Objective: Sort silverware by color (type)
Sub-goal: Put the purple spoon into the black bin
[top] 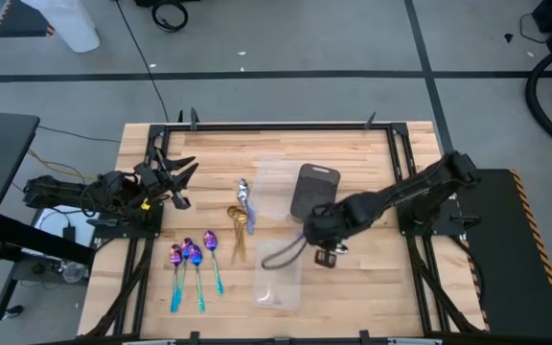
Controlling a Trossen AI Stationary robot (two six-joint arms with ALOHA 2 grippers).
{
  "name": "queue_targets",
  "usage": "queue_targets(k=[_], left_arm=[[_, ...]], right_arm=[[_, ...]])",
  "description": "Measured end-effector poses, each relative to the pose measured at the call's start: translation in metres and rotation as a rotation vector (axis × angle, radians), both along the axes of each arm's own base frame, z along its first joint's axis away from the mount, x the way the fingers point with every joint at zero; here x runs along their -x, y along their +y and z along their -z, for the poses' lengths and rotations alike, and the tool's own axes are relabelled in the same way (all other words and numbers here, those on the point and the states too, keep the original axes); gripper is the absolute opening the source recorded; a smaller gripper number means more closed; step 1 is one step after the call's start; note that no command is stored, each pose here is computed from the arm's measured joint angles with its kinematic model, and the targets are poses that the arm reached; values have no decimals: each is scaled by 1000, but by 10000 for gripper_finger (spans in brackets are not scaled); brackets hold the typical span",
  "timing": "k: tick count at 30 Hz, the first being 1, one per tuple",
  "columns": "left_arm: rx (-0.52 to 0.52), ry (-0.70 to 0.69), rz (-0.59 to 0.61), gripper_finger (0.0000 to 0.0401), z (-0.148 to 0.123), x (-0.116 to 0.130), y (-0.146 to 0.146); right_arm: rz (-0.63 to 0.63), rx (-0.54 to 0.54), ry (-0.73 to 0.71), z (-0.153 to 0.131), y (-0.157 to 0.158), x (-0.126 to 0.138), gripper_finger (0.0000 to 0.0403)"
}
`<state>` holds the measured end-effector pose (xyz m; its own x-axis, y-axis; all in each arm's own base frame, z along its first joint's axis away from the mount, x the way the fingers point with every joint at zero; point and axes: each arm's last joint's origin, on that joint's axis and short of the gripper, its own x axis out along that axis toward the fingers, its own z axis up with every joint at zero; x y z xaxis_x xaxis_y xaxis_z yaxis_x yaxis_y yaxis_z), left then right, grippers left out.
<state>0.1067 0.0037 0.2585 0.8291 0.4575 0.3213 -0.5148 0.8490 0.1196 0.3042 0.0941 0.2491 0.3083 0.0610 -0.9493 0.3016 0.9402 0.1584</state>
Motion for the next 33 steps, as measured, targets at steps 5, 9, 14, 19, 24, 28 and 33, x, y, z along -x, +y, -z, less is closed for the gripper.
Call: queue_targets(k=[5, 9, 14, 19, 24, 28, 33], left_arm=[[3, 6, 1, 94, 1, 0, 0], [27, 0, 10, 94, 1, 0, 0], [99, -33, 2, 94, 2, 0, 1], [137, -38, -43, 94, 2, 0, 2], [182, 62, -59, 94, -10, 0, 3], [217, 188, -61, 94, -22, -1, 3], [223, 253, -66, 94, -23, -4, 2]], right_arm=[[19, -36, -101, -32, -8, -2, 53], [42, -59, -203, -63, -15, 3, 53], [130, -101, -277, -88, -30, 16, 54], [219, -139, -342, -107, -44, 31, 54], [363, -128, -395, -117, -62, 39, 54], [443, -73, -409, -115, -78, 36, 55], [558, 50, -341, -101, -97, 29, 55]])
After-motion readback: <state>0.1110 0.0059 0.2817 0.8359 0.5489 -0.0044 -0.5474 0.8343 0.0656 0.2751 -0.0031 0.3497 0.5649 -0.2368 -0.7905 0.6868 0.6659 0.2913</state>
